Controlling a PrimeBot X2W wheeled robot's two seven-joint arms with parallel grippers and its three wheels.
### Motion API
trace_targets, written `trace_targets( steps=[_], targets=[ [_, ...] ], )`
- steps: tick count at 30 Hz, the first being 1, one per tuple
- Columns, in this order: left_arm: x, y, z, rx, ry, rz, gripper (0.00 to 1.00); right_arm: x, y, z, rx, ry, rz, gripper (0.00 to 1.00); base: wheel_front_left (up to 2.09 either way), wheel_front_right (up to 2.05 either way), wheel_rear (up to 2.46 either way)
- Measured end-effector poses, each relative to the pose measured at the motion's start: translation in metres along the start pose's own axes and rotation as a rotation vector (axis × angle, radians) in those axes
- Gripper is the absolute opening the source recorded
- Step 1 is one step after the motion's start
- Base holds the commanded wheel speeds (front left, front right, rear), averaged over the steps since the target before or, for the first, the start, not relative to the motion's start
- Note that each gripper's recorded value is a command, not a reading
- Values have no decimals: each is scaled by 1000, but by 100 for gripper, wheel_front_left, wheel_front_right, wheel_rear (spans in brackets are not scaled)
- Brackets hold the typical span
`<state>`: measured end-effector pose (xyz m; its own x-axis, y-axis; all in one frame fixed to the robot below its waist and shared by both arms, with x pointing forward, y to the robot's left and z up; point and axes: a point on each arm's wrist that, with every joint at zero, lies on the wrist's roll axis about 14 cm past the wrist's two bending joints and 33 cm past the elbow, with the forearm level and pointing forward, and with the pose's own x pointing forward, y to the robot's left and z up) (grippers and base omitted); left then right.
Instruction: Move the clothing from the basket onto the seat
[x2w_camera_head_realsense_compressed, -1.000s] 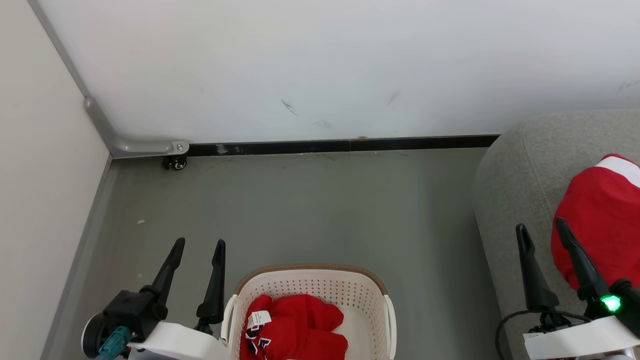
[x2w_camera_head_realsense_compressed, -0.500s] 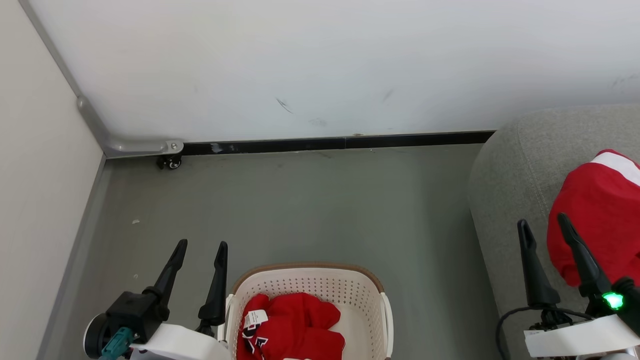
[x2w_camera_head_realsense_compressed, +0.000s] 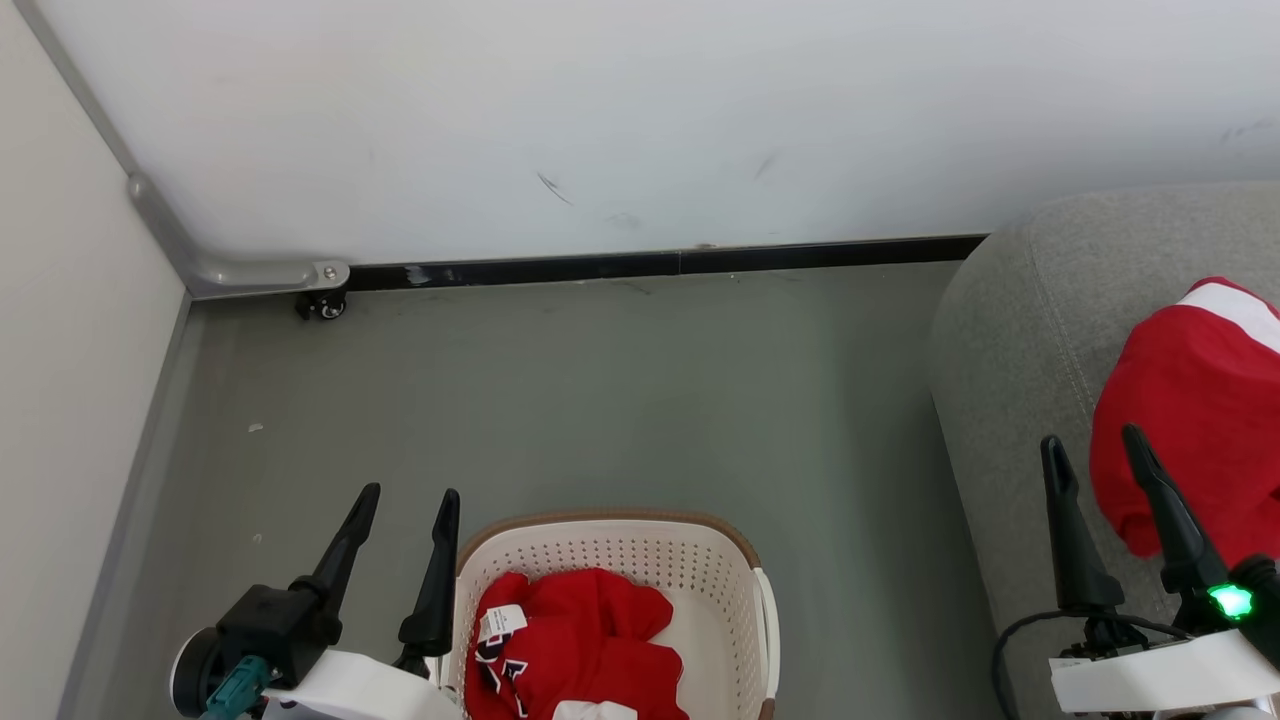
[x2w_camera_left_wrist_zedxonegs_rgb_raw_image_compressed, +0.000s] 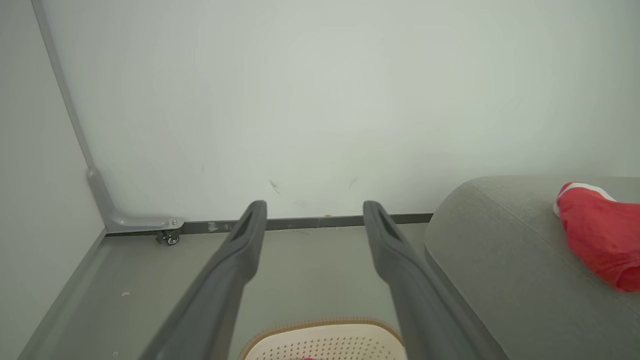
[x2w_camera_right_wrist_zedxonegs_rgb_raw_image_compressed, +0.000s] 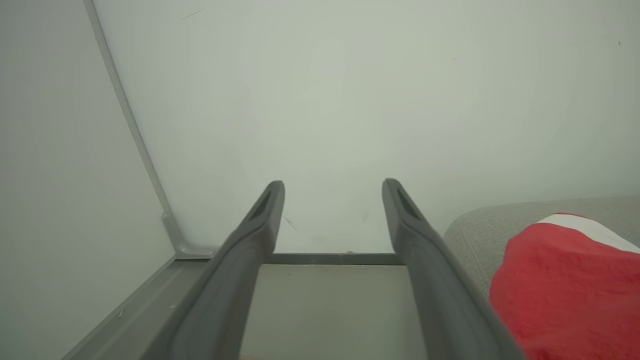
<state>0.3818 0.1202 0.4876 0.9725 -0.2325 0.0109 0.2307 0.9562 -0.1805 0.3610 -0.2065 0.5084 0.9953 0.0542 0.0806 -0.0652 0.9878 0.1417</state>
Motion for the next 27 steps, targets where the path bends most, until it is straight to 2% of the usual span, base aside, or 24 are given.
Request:
trace_targets(
  steps=[27],
  targets=[
    [19, -4, -62, -5, 180, -64, 100, 14, -7, -23, 19, 56, -41, 100, 0, 0, 0]
  ],
)
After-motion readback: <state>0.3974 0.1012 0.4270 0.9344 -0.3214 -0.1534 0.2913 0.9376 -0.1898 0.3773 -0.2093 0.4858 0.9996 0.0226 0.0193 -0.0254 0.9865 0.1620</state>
